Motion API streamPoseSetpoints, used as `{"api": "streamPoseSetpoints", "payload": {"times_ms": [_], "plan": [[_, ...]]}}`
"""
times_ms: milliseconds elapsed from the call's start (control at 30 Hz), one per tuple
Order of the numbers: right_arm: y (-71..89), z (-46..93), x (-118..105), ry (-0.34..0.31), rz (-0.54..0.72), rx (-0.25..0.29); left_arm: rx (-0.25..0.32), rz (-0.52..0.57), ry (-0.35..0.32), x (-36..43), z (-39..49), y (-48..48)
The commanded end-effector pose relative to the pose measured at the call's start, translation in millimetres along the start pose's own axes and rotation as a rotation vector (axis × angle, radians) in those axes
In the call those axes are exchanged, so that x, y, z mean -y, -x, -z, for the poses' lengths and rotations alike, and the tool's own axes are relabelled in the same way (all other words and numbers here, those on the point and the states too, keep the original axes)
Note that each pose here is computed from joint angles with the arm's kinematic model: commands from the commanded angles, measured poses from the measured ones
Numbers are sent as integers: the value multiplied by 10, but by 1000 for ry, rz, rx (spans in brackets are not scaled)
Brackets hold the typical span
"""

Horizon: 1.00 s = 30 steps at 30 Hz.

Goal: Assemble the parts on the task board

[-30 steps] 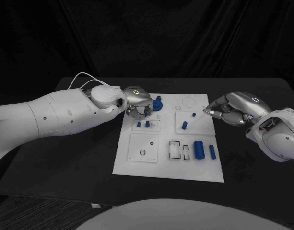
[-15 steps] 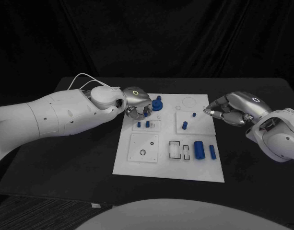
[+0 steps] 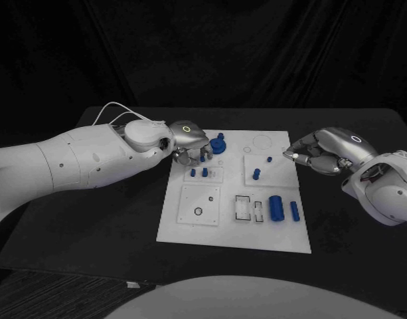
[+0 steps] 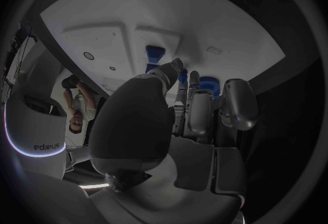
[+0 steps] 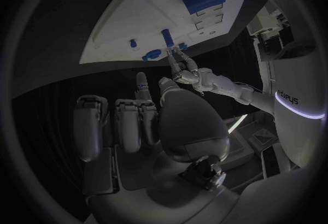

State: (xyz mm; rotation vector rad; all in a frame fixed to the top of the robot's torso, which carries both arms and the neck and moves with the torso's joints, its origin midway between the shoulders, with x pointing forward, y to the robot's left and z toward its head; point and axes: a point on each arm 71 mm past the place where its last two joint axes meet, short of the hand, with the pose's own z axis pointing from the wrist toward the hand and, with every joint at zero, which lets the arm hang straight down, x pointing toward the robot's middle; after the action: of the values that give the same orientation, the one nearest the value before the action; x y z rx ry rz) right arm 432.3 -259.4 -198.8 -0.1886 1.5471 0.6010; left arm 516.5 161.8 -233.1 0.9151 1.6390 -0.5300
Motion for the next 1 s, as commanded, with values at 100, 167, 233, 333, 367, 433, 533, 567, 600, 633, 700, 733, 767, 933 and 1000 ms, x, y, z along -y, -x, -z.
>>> {"api": "streamPoseSetpoints", "payload": {"times_ms": [100,167,233,333,367,433,533,567,600,633,700,733,767,933,1000], "plan": [[12,21,9,-14,-1,8,72,-12,56,-54,42,33],[26,19,9,-15,0,11,91,-16,76,-93,70,36],[58,4,2,-14,3,16,110,-20,98,-138,112,37],[150,-40,-21,-10,14,25,140,-25,138,-223,213,47],[198,-63,-34,-7,21,29,152,-29,157,-267,263,63],[287,-108,-62,2,35,40,175,-38,190,-355,355,108],[447,-198,-126,26,59,74,221,-49,244,-510,539,193],[507,-234,-156,38,66,90,250,-40,261,-570,612,239],[564,-269,-187,52,73,103,286,-17,276,-623,682,284],[608,-297,-212,63,79,114,319,10,286,-661,739,319],[696,-363,-266,88,96,134,402,82,314,-731,860,388],[727,-391,-288,99,107,139,437,116,324,-753,909,413],[752,-416,-310,109,120,143,470,151,330,-770,955,433],[811,-529,-428,206,239,159,647,382,287,-768,1156,513],[809,-564,-470,251,302,163,710,469,264,-742,1205,525]]}}
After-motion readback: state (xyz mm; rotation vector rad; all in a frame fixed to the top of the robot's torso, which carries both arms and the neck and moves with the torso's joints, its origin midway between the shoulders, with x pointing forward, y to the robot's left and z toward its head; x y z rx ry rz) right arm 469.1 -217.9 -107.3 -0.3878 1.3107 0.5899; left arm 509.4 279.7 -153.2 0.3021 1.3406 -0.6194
